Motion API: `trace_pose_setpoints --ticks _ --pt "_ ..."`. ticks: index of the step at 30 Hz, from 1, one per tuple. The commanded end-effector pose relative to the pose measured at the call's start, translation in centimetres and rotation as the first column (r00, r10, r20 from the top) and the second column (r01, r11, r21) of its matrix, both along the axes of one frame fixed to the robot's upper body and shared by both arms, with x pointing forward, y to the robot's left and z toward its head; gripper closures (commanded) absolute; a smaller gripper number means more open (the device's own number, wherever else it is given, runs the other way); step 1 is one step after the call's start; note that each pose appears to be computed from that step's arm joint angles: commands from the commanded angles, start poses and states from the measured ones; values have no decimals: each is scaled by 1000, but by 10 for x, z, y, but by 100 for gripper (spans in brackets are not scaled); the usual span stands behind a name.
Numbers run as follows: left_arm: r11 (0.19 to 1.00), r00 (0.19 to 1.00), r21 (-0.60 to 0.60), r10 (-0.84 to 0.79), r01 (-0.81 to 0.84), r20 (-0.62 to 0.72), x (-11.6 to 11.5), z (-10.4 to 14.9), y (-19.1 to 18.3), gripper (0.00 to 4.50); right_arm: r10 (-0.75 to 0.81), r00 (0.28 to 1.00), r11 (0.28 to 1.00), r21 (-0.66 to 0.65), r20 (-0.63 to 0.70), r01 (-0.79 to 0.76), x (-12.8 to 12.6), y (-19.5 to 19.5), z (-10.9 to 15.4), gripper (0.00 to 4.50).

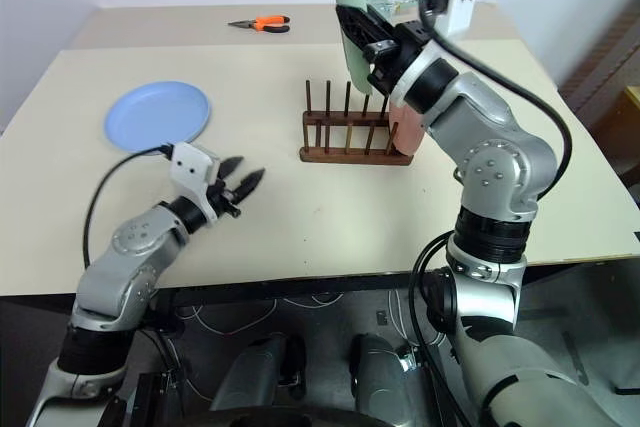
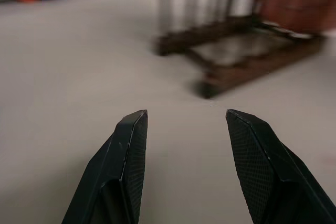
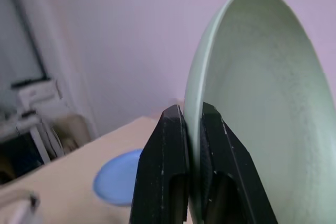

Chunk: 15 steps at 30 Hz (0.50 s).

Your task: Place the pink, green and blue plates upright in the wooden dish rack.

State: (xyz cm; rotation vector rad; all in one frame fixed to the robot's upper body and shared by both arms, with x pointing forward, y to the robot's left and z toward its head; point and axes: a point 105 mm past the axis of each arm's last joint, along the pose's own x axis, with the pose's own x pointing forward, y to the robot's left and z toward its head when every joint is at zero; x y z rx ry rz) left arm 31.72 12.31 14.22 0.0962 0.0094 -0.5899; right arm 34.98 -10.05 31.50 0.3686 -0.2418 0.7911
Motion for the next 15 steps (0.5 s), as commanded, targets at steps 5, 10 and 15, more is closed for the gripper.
trace_pose_setpoints --ticks 5,10,15 --pt "997 996 -18 -79 80 38 -10 13 -12 210 39 985 992 124 -169 -18 4 -1 -6 450" --pt "997 996 -17 -81 82 30 -11 11 -12 210 9 971 996 87 -240 13 18 -3 -21 450" --pt "996 996 -14 -82 83 23 -12 9 -14 210 -33 959 997 57 -282 51 35 -10 -32 450"
